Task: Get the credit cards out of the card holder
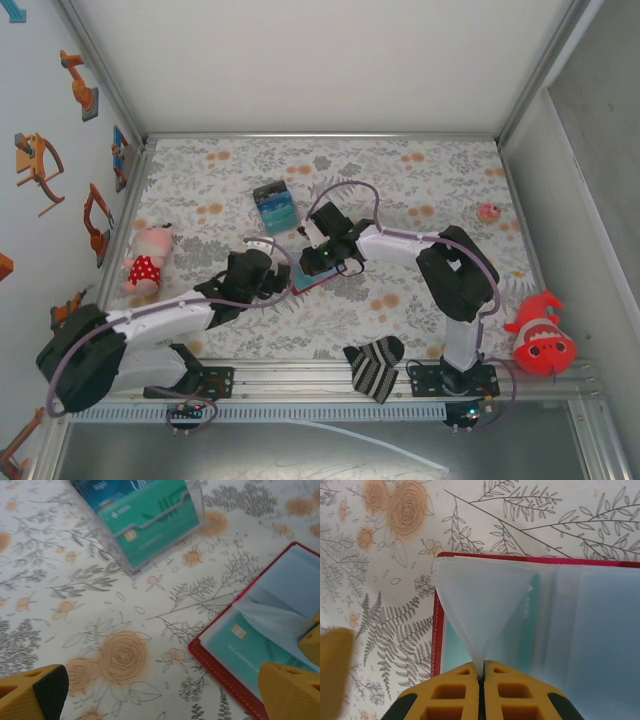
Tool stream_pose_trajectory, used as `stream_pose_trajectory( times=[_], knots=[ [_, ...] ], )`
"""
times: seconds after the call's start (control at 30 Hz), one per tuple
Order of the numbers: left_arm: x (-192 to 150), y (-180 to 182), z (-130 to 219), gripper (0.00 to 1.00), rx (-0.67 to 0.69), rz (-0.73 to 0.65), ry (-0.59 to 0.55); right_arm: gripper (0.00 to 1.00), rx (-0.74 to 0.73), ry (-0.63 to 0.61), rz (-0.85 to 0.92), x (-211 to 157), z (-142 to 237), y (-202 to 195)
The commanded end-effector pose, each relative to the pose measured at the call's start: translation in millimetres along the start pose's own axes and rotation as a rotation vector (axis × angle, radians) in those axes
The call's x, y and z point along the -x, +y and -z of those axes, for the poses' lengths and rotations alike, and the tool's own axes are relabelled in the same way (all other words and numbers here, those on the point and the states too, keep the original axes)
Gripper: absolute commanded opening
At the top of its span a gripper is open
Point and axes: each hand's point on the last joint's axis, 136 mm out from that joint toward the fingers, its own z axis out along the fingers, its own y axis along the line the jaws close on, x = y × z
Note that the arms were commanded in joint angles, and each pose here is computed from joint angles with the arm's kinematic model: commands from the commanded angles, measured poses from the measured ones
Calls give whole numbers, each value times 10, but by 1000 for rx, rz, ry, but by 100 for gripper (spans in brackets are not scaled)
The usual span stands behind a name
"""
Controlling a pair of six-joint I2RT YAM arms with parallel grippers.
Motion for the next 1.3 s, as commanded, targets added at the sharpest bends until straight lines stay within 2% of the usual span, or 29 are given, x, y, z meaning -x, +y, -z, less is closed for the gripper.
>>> stream_pose_trajectory(
  times=[0.0, 0.33, 0.6, 0.8, 1.07, 1.27],
  knots=[
    [268, -122, -103, 97, -4, 26, -88, 6, 65, -57, -18, 127, 167, 120],
    [56, -233, -445, 97, 30, 1, 24, 5, 58, -62, -32, 109, 212, 53],
    [-133, -142, -535, 97, 87, -19, 96, 14, -4, -73, -56, 100, 292, -105],
    [-235, -90, -577, 97, 112, -33, 133, 19, -99, -84, -75, 78, 388, -325],
    [-318, -15, -495, 97, 128, -18, 156, 28, -296, -90, -120, -8, 618, -764],
    [-383, 51, -399, 97, 132, 10, 159, 34, -403, -104, -114, -39, 803, -895]
  ],
)
